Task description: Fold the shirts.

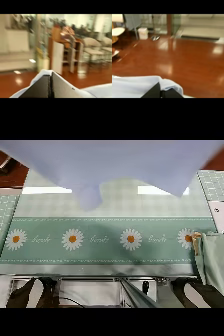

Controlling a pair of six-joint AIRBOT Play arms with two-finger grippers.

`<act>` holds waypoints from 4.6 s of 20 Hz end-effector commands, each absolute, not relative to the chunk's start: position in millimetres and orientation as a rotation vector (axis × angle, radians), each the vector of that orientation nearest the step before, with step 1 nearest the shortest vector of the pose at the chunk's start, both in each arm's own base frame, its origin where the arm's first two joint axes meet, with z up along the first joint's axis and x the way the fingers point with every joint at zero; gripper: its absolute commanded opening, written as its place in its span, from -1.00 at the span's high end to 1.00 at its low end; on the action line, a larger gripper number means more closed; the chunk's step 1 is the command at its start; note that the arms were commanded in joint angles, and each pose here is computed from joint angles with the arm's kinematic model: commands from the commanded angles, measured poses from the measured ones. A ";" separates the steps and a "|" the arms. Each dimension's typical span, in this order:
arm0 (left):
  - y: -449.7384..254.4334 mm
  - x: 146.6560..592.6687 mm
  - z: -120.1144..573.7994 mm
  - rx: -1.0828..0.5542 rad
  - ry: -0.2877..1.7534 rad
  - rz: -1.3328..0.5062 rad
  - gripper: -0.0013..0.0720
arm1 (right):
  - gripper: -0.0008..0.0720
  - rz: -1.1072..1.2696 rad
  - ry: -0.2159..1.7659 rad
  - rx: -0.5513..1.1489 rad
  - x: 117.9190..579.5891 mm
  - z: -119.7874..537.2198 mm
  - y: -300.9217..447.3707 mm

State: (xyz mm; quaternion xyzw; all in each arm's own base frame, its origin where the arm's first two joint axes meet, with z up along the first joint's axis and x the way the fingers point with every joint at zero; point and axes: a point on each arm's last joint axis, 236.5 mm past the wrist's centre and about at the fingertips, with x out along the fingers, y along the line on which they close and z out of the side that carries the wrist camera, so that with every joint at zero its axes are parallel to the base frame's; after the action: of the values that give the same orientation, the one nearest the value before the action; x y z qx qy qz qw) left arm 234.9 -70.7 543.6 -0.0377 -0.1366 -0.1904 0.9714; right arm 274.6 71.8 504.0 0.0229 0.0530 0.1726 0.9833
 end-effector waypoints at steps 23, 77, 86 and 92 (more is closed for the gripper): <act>-37.9 361.1 272.7 -0.350 0.362 -0.240 0.91 | 0.92 0.229 0.667 0.162 318.7 269.0 38.7; -105.8 243.8 -100.7 -1.014 1.277 -0.240 0.90 | -0.16 -0.221 1.313 0.804 220.2 -62.7 -58.4; -105.9 243.6 -100.9 -1.014 1.278 -0.240 0.90 | -0.15 -0.127 1.533 1.020 205.7 -100.5 -22.9; -104.8 244.6 -101.5 -1.012 1.273 -0.234 0.90 | -0.15 -0.063 1.456 1.059 246.8 -118.7 -2.9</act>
State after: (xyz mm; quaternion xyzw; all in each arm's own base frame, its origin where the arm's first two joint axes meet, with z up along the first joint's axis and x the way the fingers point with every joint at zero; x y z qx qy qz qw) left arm 243.6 -105.5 -101.3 -0.4517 0.5685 -0.1054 0.6794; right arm 229.3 -7.0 -104.6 0.4656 0.6436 -0.0267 0.6068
